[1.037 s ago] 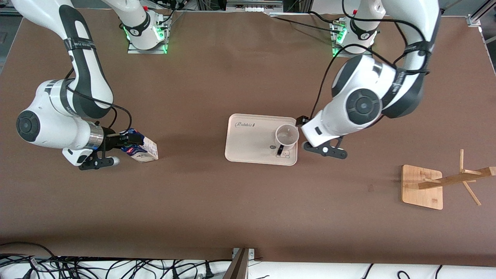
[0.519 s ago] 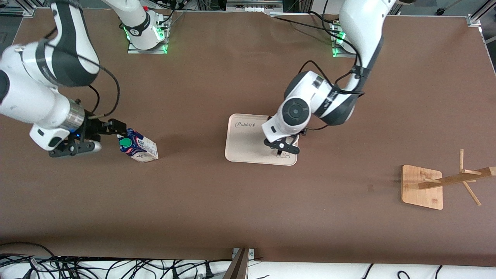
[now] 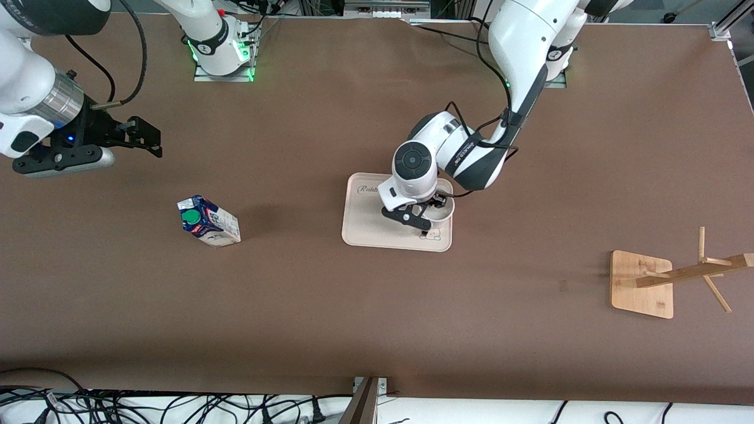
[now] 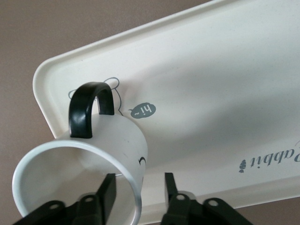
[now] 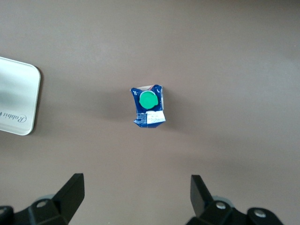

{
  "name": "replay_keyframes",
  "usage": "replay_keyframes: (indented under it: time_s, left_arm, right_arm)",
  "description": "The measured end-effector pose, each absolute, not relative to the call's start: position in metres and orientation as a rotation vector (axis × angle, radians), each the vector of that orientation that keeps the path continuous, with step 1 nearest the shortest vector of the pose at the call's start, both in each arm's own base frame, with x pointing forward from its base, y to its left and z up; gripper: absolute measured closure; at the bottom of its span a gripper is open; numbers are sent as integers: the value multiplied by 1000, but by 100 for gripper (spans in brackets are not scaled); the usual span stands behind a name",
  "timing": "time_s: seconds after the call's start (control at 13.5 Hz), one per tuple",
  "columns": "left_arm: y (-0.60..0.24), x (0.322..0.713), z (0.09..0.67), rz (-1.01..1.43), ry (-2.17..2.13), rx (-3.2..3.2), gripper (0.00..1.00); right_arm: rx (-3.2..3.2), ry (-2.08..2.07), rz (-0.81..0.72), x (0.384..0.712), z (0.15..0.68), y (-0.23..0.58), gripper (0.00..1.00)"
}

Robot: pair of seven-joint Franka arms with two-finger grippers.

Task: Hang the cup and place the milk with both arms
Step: 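Grasp the white mug rim with the left gripper while the right gripper withdraws, then lift the white mug and carry it to the wooden mug stand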

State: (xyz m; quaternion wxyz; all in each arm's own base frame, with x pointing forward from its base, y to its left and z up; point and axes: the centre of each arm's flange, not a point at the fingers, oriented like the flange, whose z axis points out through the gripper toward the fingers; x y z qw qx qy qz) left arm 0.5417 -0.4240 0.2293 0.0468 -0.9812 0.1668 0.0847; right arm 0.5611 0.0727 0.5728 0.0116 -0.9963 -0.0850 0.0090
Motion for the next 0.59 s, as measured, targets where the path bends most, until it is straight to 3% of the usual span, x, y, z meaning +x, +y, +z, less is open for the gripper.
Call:
replay_keyframes:
  time_s: [0.22,0.3,0.59]
  left_arm:
    - [-424,542,229,259,509,-2994,90]
    - [-424,542,229,259,510,-2994,94]
    - [-427,550,250,196,469,-3021,93]
  right_arm:
    - [-3118,-243,22,559,584,62,0]
    - [-3120,-241,15,558,589,61,0]
    - [-3122,-229,28,556,592,61,0]
